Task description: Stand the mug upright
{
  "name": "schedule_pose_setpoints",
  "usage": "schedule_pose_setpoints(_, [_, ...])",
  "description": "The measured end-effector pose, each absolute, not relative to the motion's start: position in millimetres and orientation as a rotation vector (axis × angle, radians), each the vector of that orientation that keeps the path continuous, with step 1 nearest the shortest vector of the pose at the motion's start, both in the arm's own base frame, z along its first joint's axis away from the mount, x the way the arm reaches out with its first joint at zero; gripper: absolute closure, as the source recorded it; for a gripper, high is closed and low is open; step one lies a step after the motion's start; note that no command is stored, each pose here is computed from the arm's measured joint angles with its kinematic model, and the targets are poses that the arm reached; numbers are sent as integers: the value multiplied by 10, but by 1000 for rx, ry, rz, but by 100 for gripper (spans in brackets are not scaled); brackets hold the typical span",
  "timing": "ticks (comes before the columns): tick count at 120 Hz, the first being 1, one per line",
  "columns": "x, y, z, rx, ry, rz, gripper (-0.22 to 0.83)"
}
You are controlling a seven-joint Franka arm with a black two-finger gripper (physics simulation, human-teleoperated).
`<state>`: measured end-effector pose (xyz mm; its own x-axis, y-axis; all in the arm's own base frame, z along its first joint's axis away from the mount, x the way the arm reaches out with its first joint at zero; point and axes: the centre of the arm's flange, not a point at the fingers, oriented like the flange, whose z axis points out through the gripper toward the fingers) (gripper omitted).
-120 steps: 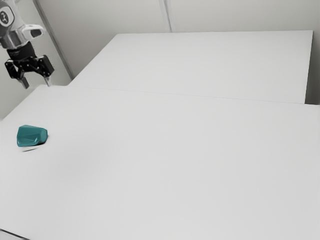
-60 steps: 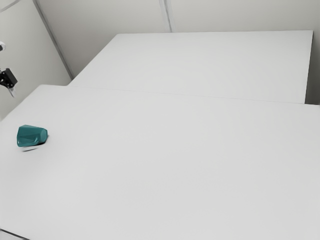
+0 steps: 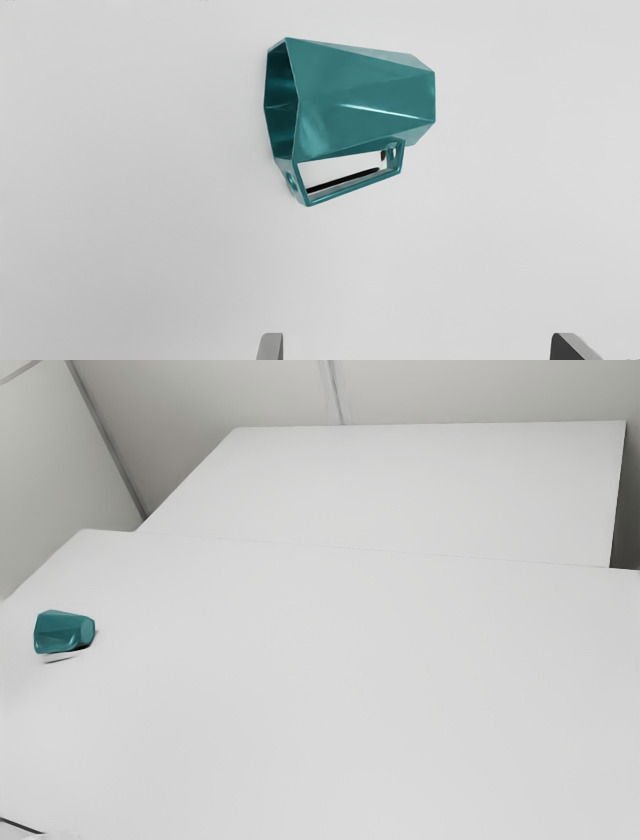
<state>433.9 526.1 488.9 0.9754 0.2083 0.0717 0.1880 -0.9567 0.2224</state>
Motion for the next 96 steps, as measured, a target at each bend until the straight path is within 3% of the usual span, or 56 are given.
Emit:
schedule_pose_setpoints(29, [4068,5708,4533,2829,187,349,2])
schedule_pose_setpoints(68, [4412,6001,4045,2737,-53,620,2])
schedule_pose_setpoints(96, [4432,6058,3718,2631,-11,701,2])
